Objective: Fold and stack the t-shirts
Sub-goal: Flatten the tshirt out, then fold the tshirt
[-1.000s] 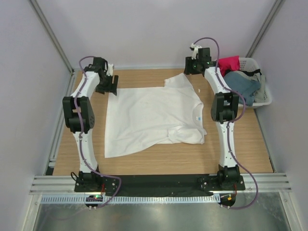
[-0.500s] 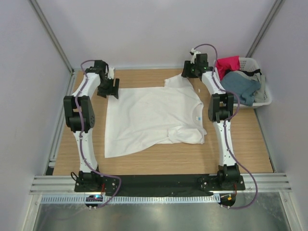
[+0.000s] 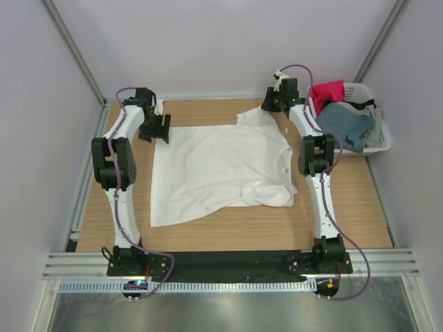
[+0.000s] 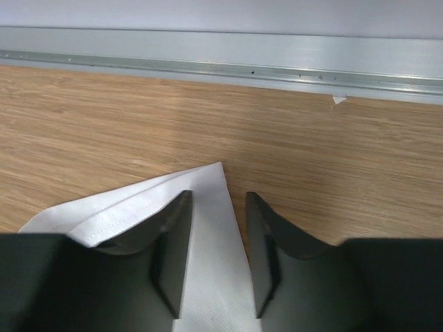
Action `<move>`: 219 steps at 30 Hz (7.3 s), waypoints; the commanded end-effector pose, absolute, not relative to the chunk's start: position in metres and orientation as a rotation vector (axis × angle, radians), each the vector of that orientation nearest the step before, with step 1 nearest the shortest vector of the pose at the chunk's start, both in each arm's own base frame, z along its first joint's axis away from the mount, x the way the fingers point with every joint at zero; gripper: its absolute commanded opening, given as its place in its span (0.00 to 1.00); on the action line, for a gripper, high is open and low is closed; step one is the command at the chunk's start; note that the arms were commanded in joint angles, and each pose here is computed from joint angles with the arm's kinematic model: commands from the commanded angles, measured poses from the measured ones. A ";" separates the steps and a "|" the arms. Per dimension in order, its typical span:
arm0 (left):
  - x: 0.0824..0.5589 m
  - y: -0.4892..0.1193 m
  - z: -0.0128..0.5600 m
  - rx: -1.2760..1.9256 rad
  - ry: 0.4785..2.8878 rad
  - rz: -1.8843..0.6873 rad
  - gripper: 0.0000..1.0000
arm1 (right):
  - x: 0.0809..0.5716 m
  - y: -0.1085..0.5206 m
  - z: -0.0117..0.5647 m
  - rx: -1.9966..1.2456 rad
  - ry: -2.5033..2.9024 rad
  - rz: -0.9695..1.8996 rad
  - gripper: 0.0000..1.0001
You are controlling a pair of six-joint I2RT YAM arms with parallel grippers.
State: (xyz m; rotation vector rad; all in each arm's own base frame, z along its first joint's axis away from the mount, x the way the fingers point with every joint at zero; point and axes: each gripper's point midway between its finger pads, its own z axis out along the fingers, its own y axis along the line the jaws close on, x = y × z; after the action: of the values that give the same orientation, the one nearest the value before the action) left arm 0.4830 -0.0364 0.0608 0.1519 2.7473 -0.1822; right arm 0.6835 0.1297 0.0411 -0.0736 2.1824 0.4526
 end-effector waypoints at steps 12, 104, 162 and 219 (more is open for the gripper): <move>0.529 0.030 0.077 0.002 2.633 0.040 0.78 | 0.690 0.131 0.057 -0.061 2.142 0.461 0.01; 0.170 -0.050 0.566 0.445 1.441 -0.069 0.00 | 0.146 0.051 0.644 -0.335 1.178 0.126 0.01; 0.575 -0.046 0.184 0.471 2.247 -0.279 0.00 | 0.662 0.086 0.206 -0.368 1.878 0.118 0.01; 0.377 -0.054 0.083 0.521 2.815 -0.436 0.17 | 0.406 0.091 0.139 -0.534 2.248 0.361 0.19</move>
State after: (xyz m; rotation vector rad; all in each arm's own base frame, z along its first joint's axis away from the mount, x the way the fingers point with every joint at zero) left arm 0.3863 -0.0589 0.0891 0.5415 2.7529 -0.4466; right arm 0.4095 0.0905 0.1225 -0.4927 2.2872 0.3547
